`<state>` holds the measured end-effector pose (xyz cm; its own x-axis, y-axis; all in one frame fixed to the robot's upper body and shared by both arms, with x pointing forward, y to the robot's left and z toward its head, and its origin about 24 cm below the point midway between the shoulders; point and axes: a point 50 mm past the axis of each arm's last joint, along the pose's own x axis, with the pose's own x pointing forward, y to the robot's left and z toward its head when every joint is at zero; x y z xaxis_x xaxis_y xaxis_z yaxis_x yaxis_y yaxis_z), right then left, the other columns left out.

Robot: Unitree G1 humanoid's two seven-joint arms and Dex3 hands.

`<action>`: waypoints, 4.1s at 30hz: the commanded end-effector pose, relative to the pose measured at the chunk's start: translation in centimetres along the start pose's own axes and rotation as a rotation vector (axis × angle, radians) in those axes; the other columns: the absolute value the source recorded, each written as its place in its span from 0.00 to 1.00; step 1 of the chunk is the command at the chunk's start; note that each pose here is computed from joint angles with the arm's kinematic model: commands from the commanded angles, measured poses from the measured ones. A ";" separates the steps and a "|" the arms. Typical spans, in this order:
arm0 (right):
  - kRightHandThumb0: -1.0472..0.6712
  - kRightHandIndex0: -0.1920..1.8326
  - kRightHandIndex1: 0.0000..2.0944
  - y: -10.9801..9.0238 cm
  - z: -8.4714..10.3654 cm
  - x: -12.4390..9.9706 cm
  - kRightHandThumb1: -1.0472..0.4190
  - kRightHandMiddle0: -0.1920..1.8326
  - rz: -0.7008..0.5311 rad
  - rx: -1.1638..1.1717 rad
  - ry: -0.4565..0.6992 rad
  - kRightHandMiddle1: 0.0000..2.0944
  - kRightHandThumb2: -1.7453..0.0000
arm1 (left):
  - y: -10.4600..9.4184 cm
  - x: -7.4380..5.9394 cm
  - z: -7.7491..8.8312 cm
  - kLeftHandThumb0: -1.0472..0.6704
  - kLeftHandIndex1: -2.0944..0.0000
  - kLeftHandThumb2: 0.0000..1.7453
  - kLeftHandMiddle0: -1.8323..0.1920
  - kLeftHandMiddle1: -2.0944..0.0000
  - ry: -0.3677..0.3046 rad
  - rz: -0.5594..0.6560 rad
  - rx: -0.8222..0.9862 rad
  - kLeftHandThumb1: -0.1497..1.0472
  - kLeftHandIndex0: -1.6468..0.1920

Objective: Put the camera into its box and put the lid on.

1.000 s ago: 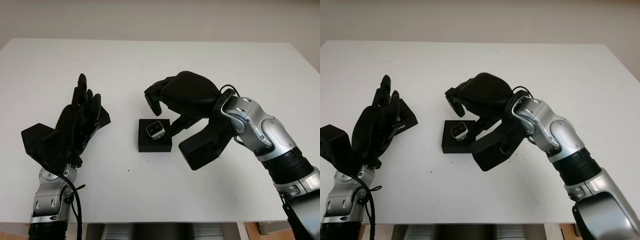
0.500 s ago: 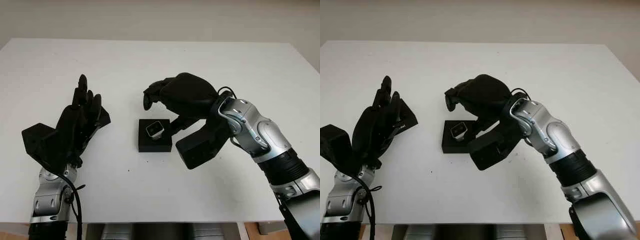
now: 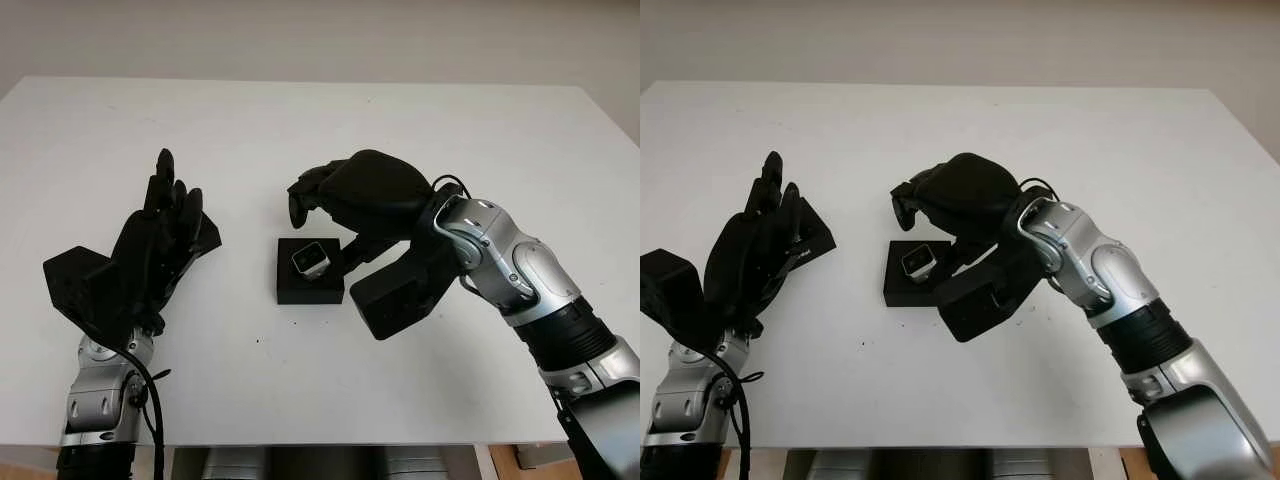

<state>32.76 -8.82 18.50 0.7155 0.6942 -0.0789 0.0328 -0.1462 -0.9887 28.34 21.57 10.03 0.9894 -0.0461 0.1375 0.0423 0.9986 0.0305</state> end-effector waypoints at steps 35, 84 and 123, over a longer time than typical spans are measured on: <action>0.26 0.36 0.05 1.7 0.0 0.6 0.06 0.35 -0.016 0.081 0.008 0.58 0.97 | 0.2 -0.3 0.3 0.16 1.00 0.29 1.00 1.00 -0.022 0.000 0.000 1.00 1.00; 0.36 0.17 0.48 2.8 -0.6 0.1 0.06 0.29 -0.193 0.449 0.098 0.83 0.97 | 0.2 0.0 0.5 0.16 1.00 0.28 1.00 1.00 -0.033 -0.005 0.000 1.00 1.00; 0.38 0.23 0.31 5.5 -0.3 -0.8 0.07 0.29 -0.219 0.744 0.228 0.79 0.97 | 0.5 -0.2 0.5 0.17 1.00 0.30 1.00 1.00 -0.022 -0.010 0.009 1.00 1.00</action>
<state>32.58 -10.29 13.03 0.8697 0.4905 0.0545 -0.2358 0.5099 -0.8273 28.21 21.90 10.12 0.9881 -0.0509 0.1449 0.0471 0.9985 0.0294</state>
